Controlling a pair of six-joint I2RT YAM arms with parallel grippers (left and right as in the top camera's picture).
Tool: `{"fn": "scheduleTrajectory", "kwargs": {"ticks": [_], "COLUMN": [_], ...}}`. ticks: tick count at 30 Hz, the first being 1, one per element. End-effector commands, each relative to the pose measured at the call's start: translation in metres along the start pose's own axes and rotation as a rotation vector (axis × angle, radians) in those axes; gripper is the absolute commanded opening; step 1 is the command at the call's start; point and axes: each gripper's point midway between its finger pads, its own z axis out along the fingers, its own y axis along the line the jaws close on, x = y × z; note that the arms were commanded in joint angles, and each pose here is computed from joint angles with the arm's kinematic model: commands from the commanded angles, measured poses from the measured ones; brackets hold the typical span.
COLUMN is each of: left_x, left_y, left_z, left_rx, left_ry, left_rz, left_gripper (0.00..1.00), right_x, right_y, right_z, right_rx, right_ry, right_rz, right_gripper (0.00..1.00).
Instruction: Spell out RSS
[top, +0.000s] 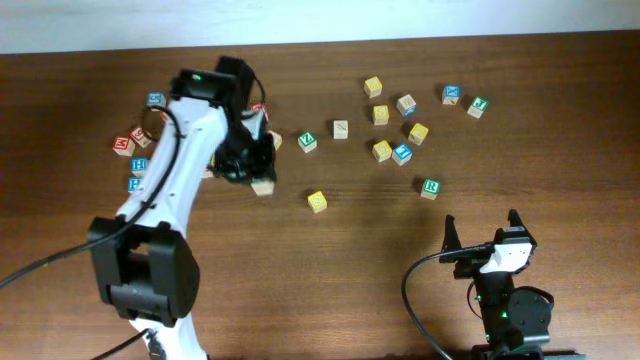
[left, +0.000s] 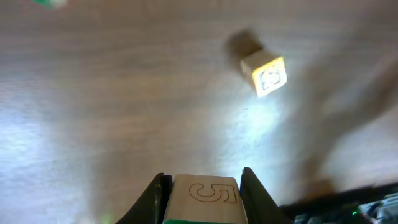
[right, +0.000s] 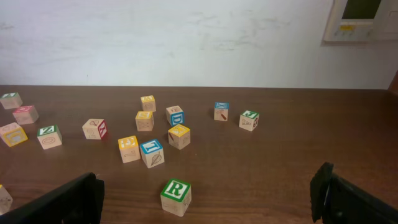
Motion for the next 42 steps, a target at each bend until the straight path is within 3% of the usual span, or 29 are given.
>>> {"fn": "scheduleTrajectory", "kwargs": {"ticks": [1,12,22,26,33,42], "left_x": [0.019,0.041,0.039,0.044,0.043,0.051], "left_y": [-0.005,0.027,0.039,0.034,0.028,0.031], "left_z": [0.032,0.094,0.138,0.144,0.146,0.145], "left_rx": [-0.006,-0.143,-0.141,-0.155,-0.151,-0.165], "left_ry": [0.072,0.112,0.047,0.046,0.035,0.068], "left_rz": [0.036,-0.053,-0.035,-0.007,0.014,-0.001], "left_gripper": [0.22,0.24,0.25,0.25,0.37,0.32], "right_x": [0.003,0.003,0.003,0.003,0.003,0.003], "right_y": [-0.003,-0.003,-0.003,-0.003,-0.003,-0.003], "right_z": [0.0,0.0,0.0,0.0,0.0,0.0], "right_rx": [0.015,0.015,0.015,0.015,0.015,0.015], "right_ry": [0.002,0.002,0.002,0.002,0.002,0.002], "right_rz": [-0.003,-0.003,-0.003,-0.003,-0.003,-0.003], "right_gripper": [0.98,0.98,0.98,0.98,0.99,0.98]}}
